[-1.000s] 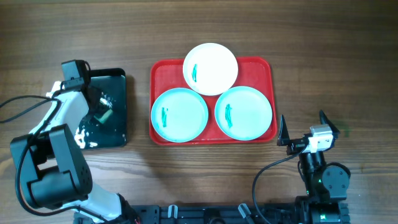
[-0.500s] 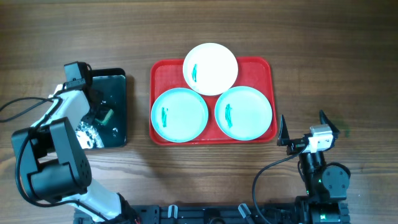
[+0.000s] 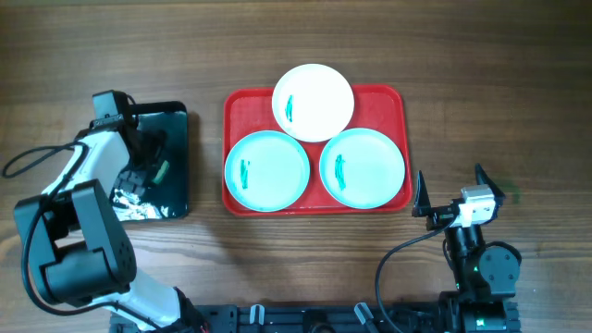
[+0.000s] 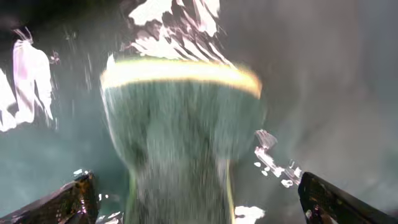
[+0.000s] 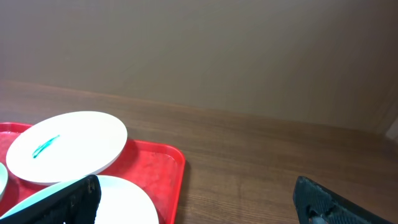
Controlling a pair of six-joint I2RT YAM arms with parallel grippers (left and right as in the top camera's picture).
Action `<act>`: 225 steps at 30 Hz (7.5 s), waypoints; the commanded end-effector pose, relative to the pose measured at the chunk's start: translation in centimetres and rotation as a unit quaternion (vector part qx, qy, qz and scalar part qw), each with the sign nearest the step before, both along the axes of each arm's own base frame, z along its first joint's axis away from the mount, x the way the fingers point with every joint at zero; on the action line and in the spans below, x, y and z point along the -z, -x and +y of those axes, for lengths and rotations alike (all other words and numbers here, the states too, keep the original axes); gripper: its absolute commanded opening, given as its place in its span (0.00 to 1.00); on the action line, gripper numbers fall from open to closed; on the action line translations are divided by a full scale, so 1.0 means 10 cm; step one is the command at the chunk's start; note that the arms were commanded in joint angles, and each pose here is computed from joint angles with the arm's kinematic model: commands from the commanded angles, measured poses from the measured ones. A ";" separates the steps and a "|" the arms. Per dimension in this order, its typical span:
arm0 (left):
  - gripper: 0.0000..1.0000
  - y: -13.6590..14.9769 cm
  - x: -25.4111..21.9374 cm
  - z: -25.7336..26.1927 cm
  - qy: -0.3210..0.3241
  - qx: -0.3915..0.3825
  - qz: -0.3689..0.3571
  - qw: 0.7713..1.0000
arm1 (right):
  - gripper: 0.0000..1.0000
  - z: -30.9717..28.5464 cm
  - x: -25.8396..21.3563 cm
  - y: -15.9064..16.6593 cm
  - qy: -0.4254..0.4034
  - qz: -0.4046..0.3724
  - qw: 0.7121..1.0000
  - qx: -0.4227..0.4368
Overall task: Clean dirty plates on tray and stack at the side
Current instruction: 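Dip and rub the sponge in the water with the left gripper, then carry the sponge with the left gripper over the left blue plate, then reach the right gripper to the left blue plate rim and grasp it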
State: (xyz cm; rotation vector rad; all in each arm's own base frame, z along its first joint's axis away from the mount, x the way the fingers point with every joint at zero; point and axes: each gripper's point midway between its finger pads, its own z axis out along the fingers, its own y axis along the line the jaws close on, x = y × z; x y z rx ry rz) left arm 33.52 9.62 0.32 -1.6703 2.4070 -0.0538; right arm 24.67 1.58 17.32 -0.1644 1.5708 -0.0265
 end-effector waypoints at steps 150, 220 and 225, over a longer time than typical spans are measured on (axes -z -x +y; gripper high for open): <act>0.56 0.20 -1.25 -2.41 0.052 0.464 -0.154 0.871 | 1.00 -0.01 -0.01 0.00 0.004 -0.004 1.000 0.005; 1.00 0.59 -1.45 -1.58 0.000 0.375 -0.103 0.921 | 0.27 2.39 1.84 -0.88 0.013 0.683 0.722 -0.110; 0.81 0.58 -1.38 -1.59 0.005 0.376 -0.091 0.922 | 0.19 2.44 1.83 -0.92 -0.014 0.682 0.724 -0.101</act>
